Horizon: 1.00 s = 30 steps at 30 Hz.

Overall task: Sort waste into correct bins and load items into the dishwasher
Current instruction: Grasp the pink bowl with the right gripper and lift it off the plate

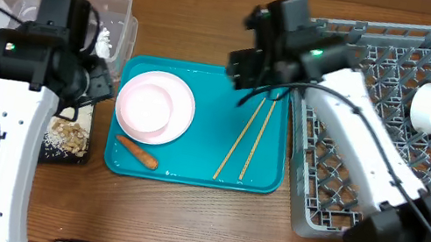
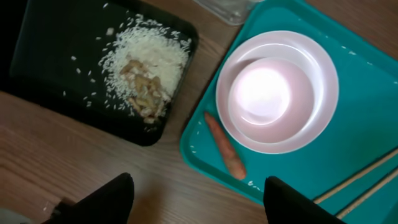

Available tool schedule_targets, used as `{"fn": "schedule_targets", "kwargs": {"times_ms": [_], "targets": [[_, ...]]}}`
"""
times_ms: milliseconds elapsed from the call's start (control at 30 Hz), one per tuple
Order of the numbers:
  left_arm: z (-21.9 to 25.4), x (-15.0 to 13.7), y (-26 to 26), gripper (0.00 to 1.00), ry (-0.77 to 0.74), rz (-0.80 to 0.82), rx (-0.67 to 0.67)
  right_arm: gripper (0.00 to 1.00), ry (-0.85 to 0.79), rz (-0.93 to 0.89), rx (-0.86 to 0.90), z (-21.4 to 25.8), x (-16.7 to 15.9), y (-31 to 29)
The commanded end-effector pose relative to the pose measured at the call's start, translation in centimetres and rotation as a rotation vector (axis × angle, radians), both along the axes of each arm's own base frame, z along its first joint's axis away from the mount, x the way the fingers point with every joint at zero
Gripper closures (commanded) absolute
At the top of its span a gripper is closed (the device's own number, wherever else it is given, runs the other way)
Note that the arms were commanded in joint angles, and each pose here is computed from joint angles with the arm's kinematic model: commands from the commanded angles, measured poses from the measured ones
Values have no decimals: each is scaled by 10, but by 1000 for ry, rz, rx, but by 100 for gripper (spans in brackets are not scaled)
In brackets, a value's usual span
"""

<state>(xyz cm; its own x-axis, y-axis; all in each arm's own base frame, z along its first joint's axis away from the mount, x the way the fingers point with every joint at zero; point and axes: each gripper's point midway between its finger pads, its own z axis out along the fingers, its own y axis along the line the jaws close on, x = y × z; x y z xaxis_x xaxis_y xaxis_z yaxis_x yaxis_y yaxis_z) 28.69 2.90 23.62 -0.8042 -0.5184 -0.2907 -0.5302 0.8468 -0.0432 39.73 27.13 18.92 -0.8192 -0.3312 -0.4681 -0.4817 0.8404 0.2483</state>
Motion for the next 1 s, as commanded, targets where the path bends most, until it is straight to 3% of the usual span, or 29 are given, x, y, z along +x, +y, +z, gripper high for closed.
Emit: {"fn": "schedule_targets", "kwargs": {"times_ms": [0, 233, 500, 567, 633, 667, 767, 967], "targets": [[3, -14, 23, 30, 23, 113, 37, 27, 32, 106, -16, -30, -19, 47], [3, -16, 32, 28, 23, 171, 34, 27, 46, 250, -29, -85, -49, 119], [3, -15, 33, 24, 22, 149, 41, 32, 105, 205, -115, -144, -52, 124], [3, -15, 33, 24, 23, 143, 43, 44, 135, 206, -140, -161, -54, 121], [3, -16, 33, 24, 25, 142, 43, 67, 151, 201, -160, -169, -55, 117], [3, -16, 32, 24, 27, 142, 42, 73, 137, 161, -179, -170, -50, 113], [3, -17, 32, 24, 31, 142, 42, 82, 122, 63, -241, -172, -36, 92], [2, -20, 32, 23, 42, 142, 42, 85, 130, -106, -352, -176, -10, 37]]}}
